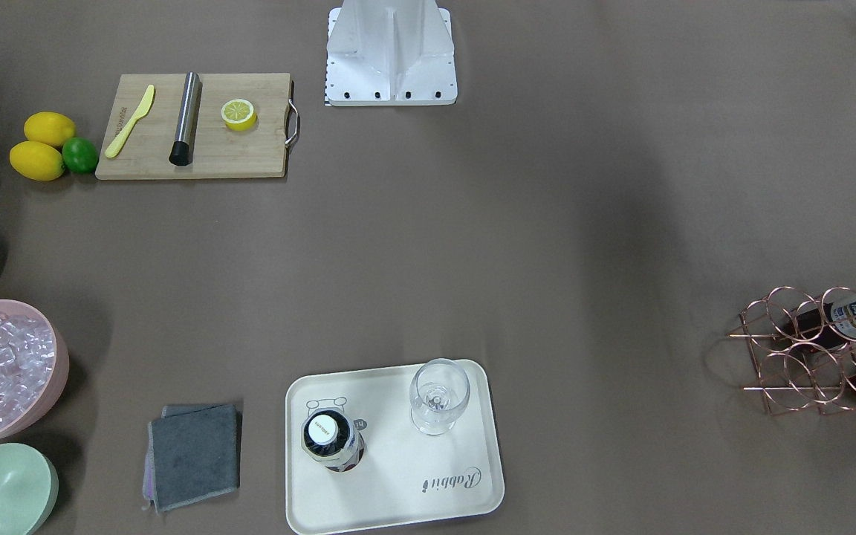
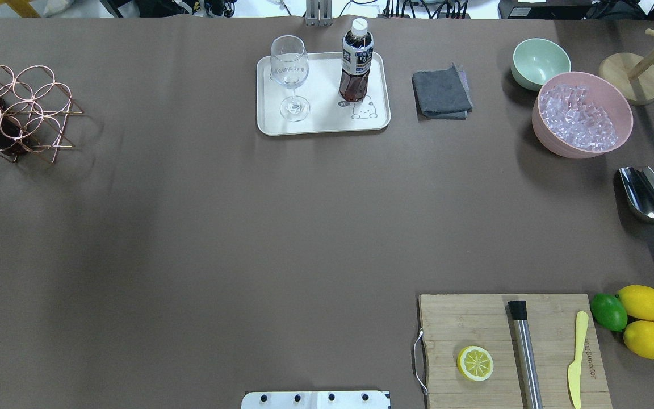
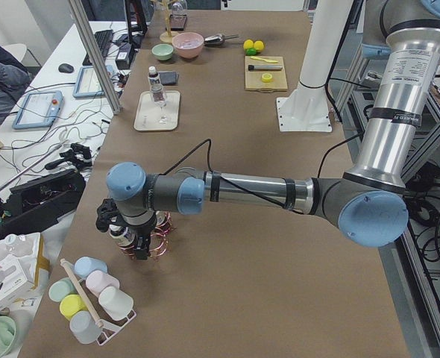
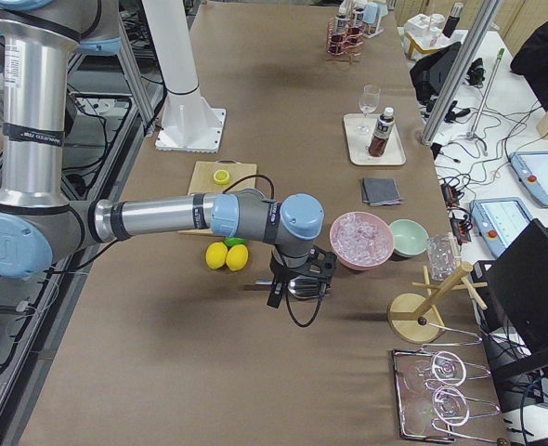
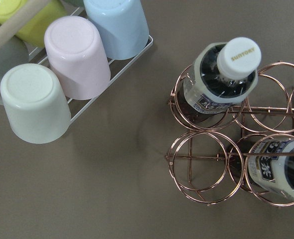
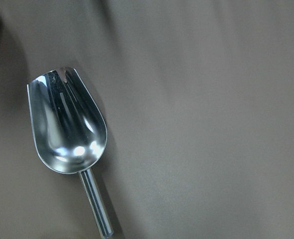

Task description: Take tea from basket to plate

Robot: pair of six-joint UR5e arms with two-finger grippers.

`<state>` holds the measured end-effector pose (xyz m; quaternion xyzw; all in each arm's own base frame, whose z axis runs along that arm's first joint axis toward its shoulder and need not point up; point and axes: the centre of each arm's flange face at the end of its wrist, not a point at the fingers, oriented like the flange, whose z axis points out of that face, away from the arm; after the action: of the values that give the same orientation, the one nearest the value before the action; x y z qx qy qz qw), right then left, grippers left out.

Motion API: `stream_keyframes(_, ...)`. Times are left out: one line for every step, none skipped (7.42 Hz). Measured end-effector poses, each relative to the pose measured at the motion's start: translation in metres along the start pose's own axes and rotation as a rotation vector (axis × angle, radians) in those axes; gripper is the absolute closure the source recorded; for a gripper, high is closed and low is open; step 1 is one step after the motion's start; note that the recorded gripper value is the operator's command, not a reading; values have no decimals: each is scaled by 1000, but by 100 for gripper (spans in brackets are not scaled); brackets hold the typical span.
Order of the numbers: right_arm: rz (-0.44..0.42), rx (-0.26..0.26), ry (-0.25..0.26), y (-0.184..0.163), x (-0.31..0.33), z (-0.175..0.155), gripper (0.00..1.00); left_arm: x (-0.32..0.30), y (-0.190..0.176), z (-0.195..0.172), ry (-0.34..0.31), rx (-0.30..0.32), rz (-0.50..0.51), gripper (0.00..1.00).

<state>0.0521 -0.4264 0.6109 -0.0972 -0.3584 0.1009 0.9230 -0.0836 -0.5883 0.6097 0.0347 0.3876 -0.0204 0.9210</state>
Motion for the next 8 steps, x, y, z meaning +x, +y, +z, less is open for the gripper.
stream_keyframes(4,0,3,1,1,-2,0,-4,6,3,15,8,1,3)
stream_keyframes(7,0,5,2,2,-2,0,-5,9,5,22,19,8,2)
stream_keyframes(9,-1,6,2,2,-2,0,-6,11,7,25,23,12,2)
stream_keyframes(9,-1,6,2,2,-2,0,-10,17,12,26,17,5,2)
stream_keyframes(10,0,6,2,2,-3,0,-13,22,15,26,11,-3,2)
stream_keyframes(9,1,6,2,2,-3,0,-13,24,16,19,8,-5,2)
stream_keyframes(10,1,6,2,2,-3,0,-13,24,17,1,6,-10,2)
stream_keyframes(10,1,6,2,2,-3,0,-13,24,18,-12,5,-14,2)
